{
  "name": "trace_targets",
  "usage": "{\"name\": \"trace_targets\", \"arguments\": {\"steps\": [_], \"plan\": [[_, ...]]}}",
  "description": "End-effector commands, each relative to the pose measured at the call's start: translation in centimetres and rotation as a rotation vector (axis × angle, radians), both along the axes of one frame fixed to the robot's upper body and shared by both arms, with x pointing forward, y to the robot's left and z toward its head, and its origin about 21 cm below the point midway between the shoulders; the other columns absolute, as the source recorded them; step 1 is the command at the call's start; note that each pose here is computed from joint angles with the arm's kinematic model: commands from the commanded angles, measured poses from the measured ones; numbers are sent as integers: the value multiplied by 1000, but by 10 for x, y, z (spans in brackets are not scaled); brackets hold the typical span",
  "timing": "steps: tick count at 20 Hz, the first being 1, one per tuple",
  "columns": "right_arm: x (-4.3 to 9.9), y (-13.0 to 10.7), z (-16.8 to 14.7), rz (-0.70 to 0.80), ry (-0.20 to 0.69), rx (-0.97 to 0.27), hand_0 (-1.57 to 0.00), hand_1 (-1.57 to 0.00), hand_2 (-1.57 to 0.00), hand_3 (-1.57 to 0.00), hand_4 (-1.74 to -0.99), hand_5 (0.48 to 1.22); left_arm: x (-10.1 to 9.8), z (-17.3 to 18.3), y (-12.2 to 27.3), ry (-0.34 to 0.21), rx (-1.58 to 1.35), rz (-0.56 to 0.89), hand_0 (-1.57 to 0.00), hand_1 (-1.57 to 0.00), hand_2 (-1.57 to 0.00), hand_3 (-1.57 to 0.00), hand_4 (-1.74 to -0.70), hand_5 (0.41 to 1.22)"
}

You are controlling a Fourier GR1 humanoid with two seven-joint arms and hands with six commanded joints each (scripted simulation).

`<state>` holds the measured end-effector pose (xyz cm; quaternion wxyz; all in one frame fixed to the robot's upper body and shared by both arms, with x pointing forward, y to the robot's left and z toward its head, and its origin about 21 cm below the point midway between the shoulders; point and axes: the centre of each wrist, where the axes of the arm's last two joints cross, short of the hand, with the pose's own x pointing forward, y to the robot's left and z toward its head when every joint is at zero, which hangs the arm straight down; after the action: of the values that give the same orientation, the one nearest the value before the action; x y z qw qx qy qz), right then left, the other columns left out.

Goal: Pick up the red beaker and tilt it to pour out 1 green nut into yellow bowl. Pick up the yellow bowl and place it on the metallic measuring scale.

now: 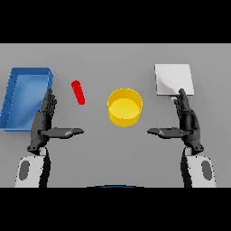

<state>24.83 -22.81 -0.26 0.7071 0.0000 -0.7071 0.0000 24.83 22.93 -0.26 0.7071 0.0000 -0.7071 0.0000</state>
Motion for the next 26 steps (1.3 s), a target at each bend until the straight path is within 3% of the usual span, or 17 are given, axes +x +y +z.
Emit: {"name": "trace_targets", "arguments": {"steps": [1, 6, 8, 10, 16, 18, 21, 26], "plan": [[0, 0, 0, -1, 0, 0, 1, 1, 1, 1, -1245, 681, 1, 0, -1, 1, -1, 0, 1, 1, 1, 1, -1204, 652], [3, -1, 1, -1, 6, 0, 1, 1, 1, 1, -1245, 681, 9, 1, -10, 9, -1, -3, 1, 1, 1, 1, -1204, 652], [-14, -6, 5, 27, -131, -218, 1, 1, 1, 1, -1242, 678, -4, 8, -12, -33, 115, -52, 1, 1, 1, 1, -1207, 649], [-22, -3, 7, 39, -140, -304, 1, 1, 1, 1, -1235, 679, -10, 17, -13, -35, 158, -72, 1, 1, 1, 1, -1218, 654], [-27, 1, 14, 64, -154, -296, 1, 1, 1, 1, -1254, 682, -7, 16, -18, 2, 211, -109, 1, 1, 1, 1, -1254, 679], [-28, 2, 14, 76, -151, -261, 1, 1, 1, 1, -1275, 680, 7, 12, -20, 31, 190, -121, 1, 1, 1, 1, -1301, 702], [-27, -2, 15, 67, -150, -255, 1, 1, 1, 1, -1296, 677, 26, 9, -25, 30, 190, -138, 1, 1, 1, 1, -1370, 732], [-27, -4, 17, 66, -148, -235, 1, 1, 1, 1, -1329, 685, 54, -6, -25, 77, 219, -117, 1, 1, 1, 1, -1369, 733]]}}
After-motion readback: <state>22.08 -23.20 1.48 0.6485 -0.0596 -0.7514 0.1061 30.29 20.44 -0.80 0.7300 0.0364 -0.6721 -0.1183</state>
